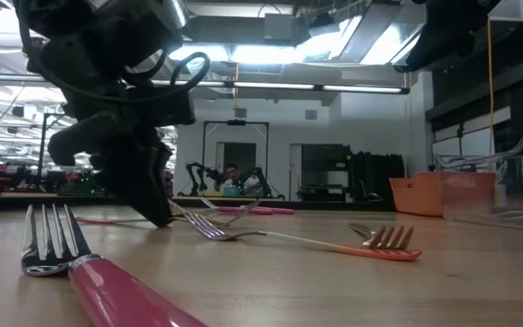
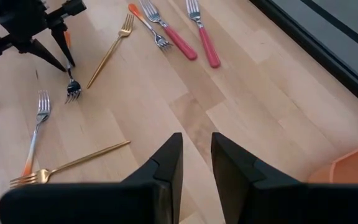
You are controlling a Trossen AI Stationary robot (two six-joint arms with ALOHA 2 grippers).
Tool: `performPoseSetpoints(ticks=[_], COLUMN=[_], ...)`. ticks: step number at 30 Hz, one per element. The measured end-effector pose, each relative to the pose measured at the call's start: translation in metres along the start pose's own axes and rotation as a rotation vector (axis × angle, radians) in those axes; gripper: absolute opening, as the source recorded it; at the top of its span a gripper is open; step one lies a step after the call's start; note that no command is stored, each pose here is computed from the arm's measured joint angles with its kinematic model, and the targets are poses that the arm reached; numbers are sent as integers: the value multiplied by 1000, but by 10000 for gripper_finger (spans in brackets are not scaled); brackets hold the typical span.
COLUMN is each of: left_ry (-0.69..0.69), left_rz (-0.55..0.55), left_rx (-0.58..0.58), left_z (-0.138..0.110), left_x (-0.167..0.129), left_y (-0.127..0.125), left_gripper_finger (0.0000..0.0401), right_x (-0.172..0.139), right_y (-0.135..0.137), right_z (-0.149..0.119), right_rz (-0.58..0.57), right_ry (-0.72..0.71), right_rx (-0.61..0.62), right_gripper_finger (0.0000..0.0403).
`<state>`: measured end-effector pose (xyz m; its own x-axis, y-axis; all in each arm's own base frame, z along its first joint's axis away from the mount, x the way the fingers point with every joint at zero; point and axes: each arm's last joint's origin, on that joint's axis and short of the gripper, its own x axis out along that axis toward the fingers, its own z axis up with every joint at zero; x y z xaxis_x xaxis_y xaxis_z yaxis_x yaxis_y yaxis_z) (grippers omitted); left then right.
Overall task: Sort silverware by color (type)
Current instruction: Put the orange fork into the orange bin
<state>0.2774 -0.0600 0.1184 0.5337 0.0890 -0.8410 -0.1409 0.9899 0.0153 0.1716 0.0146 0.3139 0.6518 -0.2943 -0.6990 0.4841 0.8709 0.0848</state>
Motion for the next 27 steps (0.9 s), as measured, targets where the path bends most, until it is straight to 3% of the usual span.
performPoseSetpoints(ticks=[8, 16, 21, 27], left_ry=[-27, -78, -242, -552], left_rz=[5, 5, -18, 6], left_rx=[-28, -193, -267, -372], left_z=[2, 9, 25, 51], left_x=[1, 2, 0, -10], left_y=[1, 6, 5, 6], left_gripper_finger=[13, 11, 11, 11], right_x=[0, 0, 0, 0], right_y=[0, 0, 0, 3], right_z=[0, 0, 1, 5], right_rz=[0, 0, 5, 31], right_ry=[0, -1, -8, -51], right_rx=[0, 1, 4, 27], right_gripper_finger=[76, 76, 76, 76])
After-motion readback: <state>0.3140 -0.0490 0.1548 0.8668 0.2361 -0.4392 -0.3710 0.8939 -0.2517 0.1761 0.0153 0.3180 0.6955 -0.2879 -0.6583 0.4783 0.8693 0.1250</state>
